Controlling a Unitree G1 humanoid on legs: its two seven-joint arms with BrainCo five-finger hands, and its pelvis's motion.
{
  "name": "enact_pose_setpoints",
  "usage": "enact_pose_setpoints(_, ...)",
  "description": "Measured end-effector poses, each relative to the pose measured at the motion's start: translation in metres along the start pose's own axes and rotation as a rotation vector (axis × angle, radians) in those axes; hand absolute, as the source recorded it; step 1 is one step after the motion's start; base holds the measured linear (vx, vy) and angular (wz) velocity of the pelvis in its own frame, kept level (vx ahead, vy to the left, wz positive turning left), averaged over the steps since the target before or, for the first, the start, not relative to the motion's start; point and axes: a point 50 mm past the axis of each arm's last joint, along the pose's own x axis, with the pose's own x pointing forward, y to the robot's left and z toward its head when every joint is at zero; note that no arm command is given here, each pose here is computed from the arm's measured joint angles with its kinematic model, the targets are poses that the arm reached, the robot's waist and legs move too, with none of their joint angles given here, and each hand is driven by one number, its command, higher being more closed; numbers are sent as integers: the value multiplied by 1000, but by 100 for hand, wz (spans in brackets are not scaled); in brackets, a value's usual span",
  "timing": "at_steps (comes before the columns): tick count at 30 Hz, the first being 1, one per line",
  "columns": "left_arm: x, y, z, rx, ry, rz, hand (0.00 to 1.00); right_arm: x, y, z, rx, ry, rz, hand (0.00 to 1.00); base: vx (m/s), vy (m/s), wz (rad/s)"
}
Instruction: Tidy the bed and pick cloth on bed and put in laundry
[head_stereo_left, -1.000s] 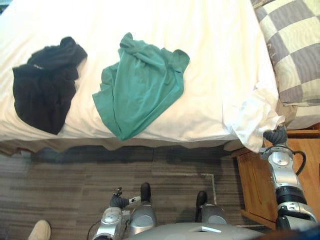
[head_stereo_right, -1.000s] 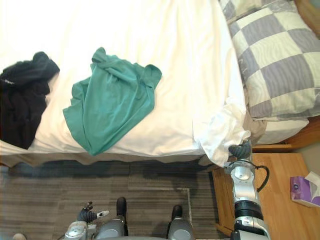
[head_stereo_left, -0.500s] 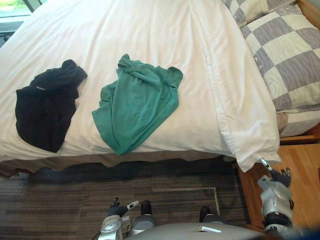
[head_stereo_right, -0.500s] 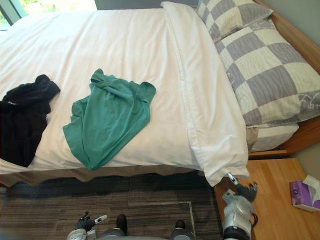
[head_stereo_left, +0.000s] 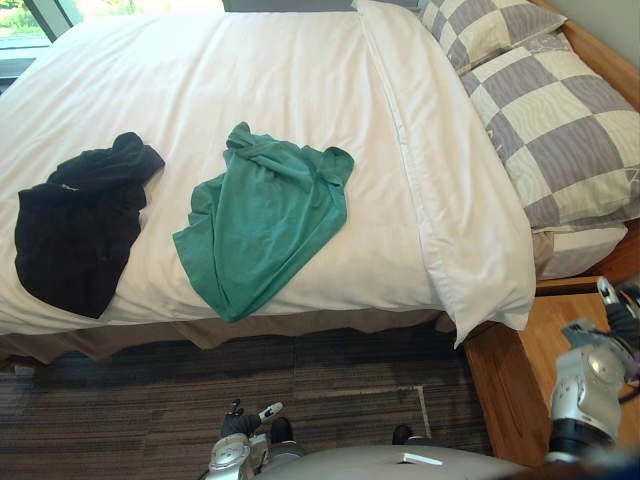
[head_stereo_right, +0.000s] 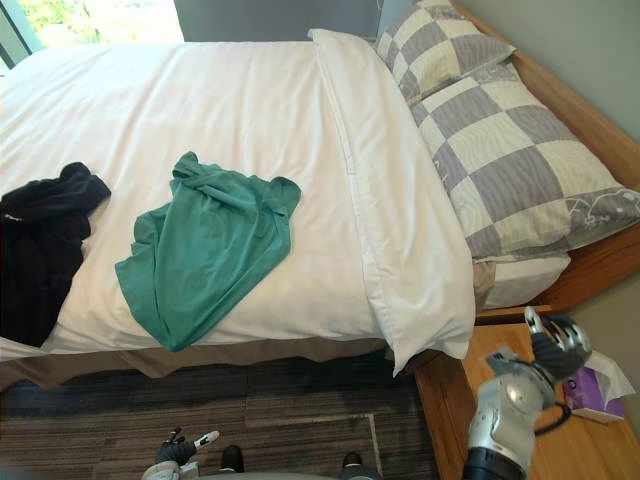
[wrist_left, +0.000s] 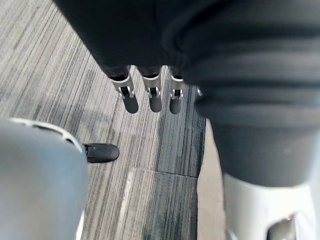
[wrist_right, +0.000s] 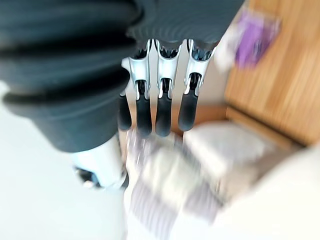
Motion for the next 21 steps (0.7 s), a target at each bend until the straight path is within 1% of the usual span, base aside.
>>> enact_pose_setpoints(2, 2, 5, 3, -5, -9, 11, 0, 10, 31, 20, 119, -57, 95, 100, -2, 8, 12)
enact_pose_setpoints(3, 3, 8, 6, -17, -12, 18, 0, 17, 52, 34, 206, -82, 151, 100, -37, -5, 12)
enact_pose_setpoints(4, 3, 9, 6, -19, -10, 20, 0, 19, 58, 40, 233, -91, 166, 100, -60, -9, 15)
enact_pose_setpoints(6, 3, 10, 5, -42, -1, 25, 0, 22, 81, 57, 370, -113, 223, 100, -52, -8, 15)
enact_pose_setpoints(7, 3, 11, 5, -45, 1, 26, 0, 22, 87, 61, 398, -118, 242, 100, -68, -4, 9)
enact_pose_setpoints(9, 5, 8, 13, -60, -20, 20, 0, 20, 106, 81, 514, -152, 295, 100, -79, 1, 9)
enact_pose_setpoints(10, 6, 7, 16, -64, -31, 16, 0, 20, 108, 87, 540, -165, 305, 100, -86, 5, 22)
enact_pose_setpoints(12, 8, 3, 31, -85, -77, 2, 0, 16, 116, 112, 604, -245, 356, 100, -84, -8, 28)
enact_pose_setpoints(15, 11, -2, 47, -119, -113, -10, 0, 11, 125, 141, 649, -333, 424, 100, -89, -7, 18)
enact_pose_setpoints(21, 13, -14, 88, -160, -234, -49, 0, 10, 131, 180, 722, -442, 469, 100, -100, 5, 5)
